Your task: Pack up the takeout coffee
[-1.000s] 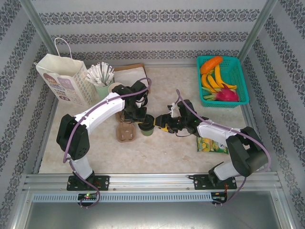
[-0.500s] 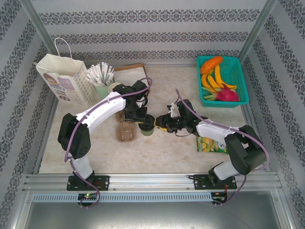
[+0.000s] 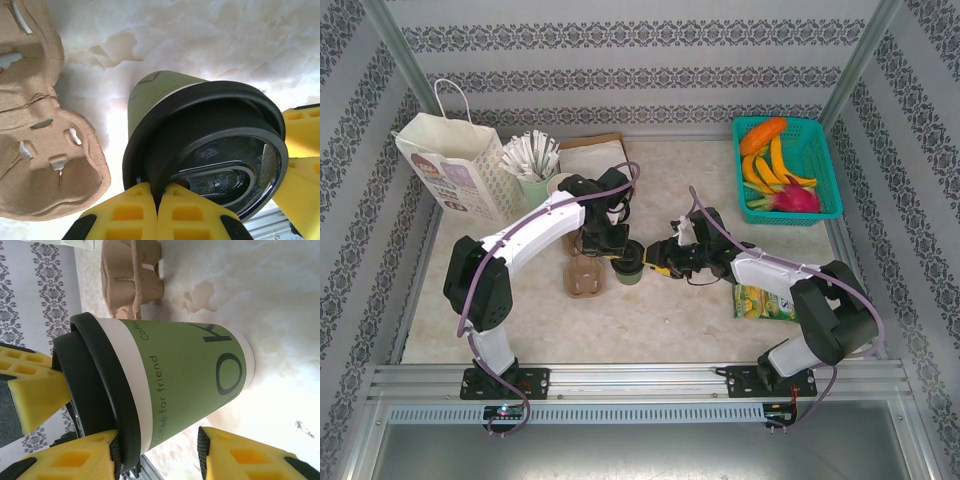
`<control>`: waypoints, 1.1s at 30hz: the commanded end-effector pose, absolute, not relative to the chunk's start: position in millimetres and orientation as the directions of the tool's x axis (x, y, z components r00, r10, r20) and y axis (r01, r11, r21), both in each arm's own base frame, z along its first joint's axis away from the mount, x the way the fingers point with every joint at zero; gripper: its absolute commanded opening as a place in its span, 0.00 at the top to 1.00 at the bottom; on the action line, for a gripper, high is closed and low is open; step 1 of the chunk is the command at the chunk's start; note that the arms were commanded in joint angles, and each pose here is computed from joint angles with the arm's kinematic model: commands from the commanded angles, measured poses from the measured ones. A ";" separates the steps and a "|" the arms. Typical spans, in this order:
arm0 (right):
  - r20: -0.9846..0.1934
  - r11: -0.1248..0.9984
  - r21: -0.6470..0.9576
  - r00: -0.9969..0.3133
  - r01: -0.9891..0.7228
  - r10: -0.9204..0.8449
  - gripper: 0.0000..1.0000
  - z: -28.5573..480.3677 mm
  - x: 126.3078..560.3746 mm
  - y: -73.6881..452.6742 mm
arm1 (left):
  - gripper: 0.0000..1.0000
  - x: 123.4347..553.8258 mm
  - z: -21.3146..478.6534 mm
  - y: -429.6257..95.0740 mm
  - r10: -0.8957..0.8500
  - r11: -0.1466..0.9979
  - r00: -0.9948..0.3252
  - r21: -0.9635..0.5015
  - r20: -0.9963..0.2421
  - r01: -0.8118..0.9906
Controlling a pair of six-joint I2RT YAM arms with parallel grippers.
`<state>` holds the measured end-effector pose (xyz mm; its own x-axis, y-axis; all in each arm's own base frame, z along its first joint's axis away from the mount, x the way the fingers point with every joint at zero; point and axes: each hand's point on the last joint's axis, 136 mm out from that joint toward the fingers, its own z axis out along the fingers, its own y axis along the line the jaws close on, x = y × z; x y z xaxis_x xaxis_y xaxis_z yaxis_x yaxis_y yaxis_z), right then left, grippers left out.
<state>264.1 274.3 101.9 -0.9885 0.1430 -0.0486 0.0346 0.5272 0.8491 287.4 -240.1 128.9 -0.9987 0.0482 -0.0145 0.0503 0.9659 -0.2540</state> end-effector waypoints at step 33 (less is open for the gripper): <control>-0.114 0.549 0.836 -0.973 0.014 0.199 0.43 143.7 336.2 276.2 | 1.00 284.1 113.0 -229.5 0.233 0.969 -0.967 -0.104 0.105 0.222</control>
